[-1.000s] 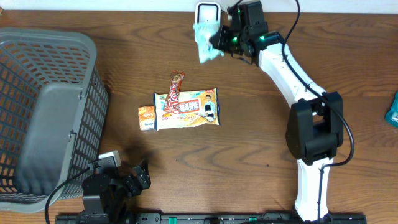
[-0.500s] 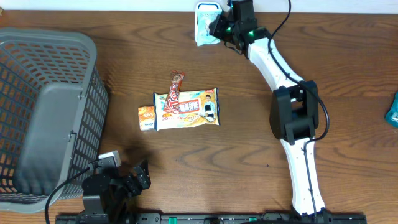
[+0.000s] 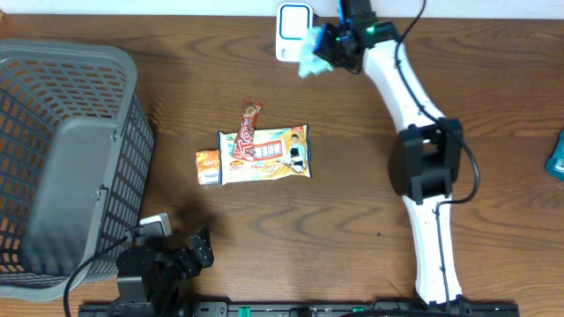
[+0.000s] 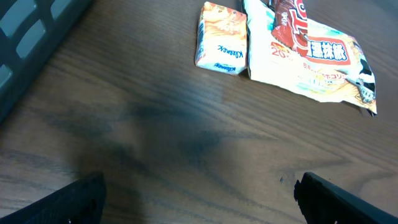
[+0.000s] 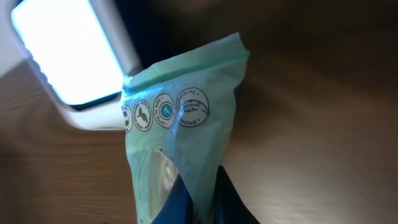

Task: Scan the item barcode
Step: 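Carry the wipes pack right and drop it beside the bottle, then reach the right gripper to the TOP bar and grasp it, then hold the TOP bar up against the white scanner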

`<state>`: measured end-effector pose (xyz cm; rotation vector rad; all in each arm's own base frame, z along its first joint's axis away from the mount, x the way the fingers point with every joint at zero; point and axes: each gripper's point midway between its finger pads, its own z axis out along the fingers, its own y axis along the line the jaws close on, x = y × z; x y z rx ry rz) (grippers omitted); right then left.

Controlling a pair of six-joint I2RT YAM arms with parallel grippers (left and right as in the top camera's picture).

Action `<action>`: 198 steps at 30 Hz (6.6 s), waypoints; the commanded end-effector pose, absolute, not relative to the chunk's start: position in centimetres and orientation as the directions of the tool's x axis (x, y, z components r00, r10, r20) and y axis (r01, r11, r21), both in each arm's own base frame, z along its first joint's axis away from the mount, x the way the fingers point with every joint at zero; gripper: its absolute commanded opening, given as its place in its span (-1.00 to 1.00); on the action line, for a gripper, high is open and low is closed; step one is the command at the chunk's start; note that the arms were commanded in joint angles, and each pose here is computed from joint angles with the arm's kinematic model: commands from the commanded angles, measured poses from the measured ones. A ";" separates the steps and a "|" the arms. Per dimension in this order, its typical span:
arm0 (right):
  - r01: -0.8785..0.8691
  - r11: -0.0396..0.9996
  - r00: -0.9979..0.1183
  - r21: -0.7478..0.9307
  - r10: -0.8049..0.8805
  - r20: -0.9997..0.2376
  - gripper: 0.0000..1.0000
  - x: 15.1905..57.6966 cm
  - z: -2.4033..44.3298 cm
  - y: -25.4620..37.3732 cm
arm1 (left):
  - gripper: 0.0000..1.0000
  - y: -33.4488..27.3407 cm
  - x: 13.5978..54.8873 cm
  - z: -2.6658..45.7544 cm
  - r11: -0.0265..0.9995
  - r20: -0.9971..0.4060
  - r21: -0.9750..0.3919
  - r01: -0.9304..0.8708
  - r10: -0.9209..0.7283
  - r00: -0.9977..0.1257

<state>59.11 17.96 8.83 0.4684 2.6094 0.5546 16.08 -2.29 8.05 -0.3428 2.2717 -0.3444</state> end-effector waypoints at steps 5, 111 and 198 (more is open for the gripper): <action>0.574 0.797 -0.670 0.187 0.589 -0.453 -0.98 53.4 20.4 -2.7 | 0.96 -2.3 15.5 7.3 0.928 -0.656 -0.344 -0.143 -0.347 -0.670; -0.135 0.178 -0.898 0.975 -0.438 -0.044 -0.97 35.0 22.5 33.6 | 0.96 -2.3 15.5 7.3 0.928 -0.656 -0.344 -0.143 -0.347 -0.670; 0.348 0.826 -0.546 0.442 0.562 -0.621 0.00 62.8 12.7 23.2 | 0.96 -2.3 15.5 7.3 0.928 -0.656 -0.344 -0.143 -0.347 -0.670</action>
